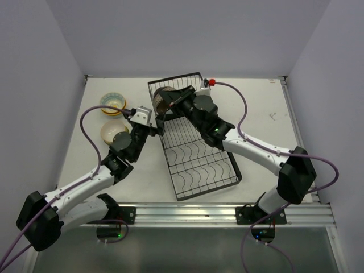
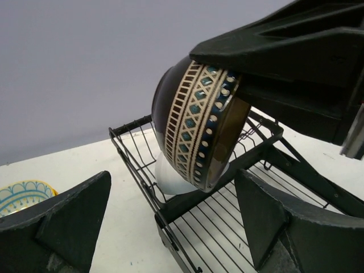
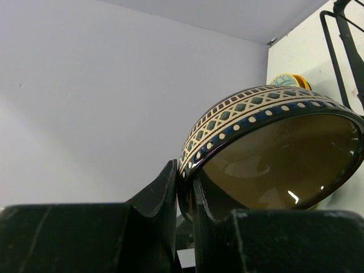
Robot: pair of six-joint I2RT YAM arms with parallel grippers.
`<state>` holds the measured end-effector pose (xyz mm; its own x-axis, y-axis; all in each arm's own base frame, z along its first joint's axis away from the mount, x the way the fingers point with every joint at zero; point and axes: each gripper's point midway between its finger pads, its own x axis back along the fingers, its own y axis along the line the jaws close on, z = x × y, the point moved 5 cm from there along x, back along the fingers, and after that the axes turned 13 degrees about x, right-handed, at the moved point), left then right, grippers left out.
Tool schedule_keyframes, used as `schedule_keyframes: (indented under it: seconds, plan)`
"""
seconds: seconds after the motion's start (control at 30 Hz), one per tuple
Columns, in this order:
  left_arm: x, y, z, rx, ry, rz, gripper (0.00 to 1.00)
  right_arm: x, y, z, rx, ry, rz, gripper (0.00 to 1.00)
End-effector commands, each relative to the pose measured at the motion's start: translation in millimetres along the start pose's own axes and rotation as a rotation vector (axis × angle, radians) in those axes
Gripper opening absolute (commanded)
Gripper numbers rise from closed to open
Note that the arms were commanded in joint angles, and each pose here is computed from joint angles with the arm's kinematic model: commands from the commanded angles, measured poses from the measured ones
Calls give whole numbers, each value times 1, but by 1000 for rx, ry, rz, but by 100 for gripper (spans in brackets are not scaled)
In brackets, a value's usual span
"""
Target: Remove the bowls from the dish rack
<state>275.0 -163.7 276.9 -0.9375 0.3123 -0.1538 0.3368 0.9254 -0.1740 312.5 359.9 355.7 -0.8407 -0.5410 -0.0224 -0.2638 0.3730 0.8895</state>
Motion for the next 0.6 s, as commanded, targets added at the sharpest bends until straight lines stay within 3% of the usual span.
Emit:
schedule_keyframes:
  seconds: [0.0,0.33,0.57]
  plan:
    - [-9,0,-40,61,-154,-60,92,25,48,-35,-80,-115,-123,0]
    - [-12,5,-32,42,-153,-102,70,39,41,-29,-125,-86,-135,0]
    - [-17,5,-29,21,-154,-114,44,37,43,-21,-140,-55,-127,0]
